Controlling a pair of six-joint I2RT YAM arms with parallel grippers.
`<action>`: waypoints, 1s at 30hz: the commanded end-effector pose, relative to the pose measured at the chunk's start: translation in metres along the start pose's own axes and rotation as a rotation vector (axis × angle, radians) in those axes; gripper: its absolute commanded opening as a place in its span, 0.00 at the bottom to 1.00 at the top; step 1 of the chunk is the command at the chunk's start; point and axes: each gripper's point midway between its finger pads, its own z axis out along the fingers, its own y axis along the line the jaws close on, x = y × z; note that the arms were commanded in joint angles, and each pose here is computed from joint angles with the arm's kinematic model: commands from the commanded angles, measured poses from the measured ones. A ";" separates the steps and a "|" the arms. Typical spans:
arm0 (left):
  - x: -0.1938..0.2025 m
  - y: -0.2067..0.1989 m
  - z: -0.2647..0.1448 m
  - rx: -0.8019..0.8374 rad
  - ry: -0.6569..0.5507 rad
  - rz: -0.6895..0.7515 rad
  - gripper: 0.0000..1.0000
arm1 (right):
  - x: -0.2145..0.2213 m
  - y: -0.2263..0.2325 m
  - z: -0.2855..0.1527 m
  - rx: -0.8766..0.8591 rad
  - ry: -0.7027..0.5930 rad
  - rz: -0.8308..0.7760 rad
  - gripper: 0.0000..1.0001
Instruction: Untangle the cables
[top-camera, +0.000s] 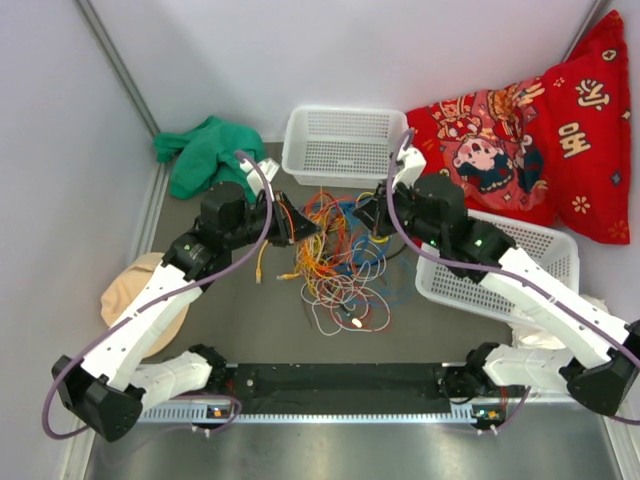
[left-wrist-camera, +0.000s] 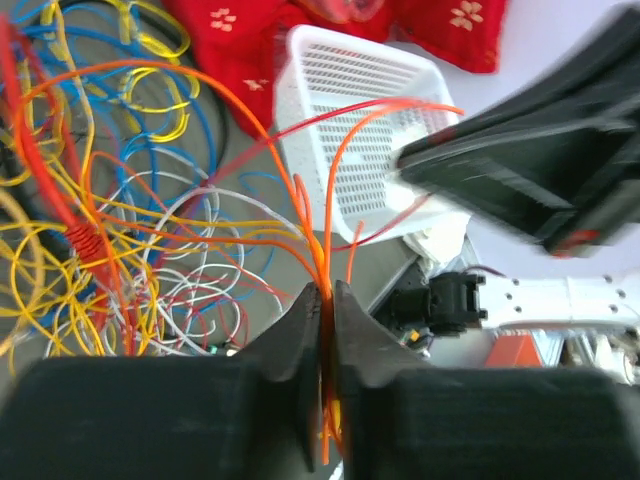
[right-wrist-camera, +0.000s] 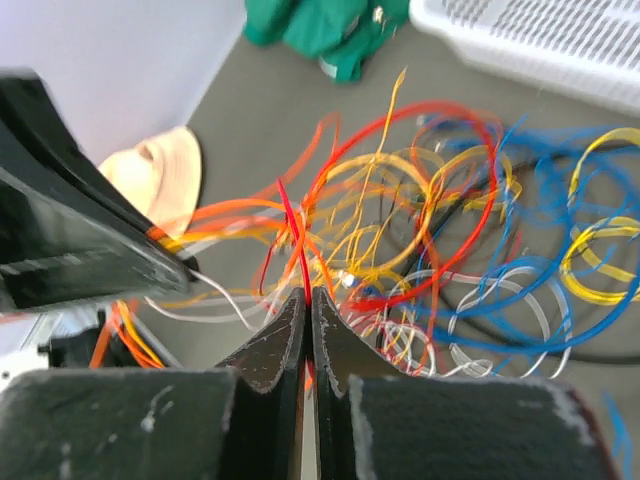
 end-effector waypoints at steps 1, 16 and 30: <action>-0.001 0.023 -0.009 -0.127 -0.050 0.000 0.51 | -0.080 0.018 -0.036 0.035 -0.186 -0.082 0.00; 0.031 0.143 -0.045 -0.730 -0.081 -0.098 0.98 | -0.174 0.034 -0.137 0.131 -0.326 -0.191 0.00; -0.002 0.081 -0.015 -0.208 -0.394 -0.007 0.99 | -0.217 0.063 -0.186 0.051 -0.443 -0.158 0.00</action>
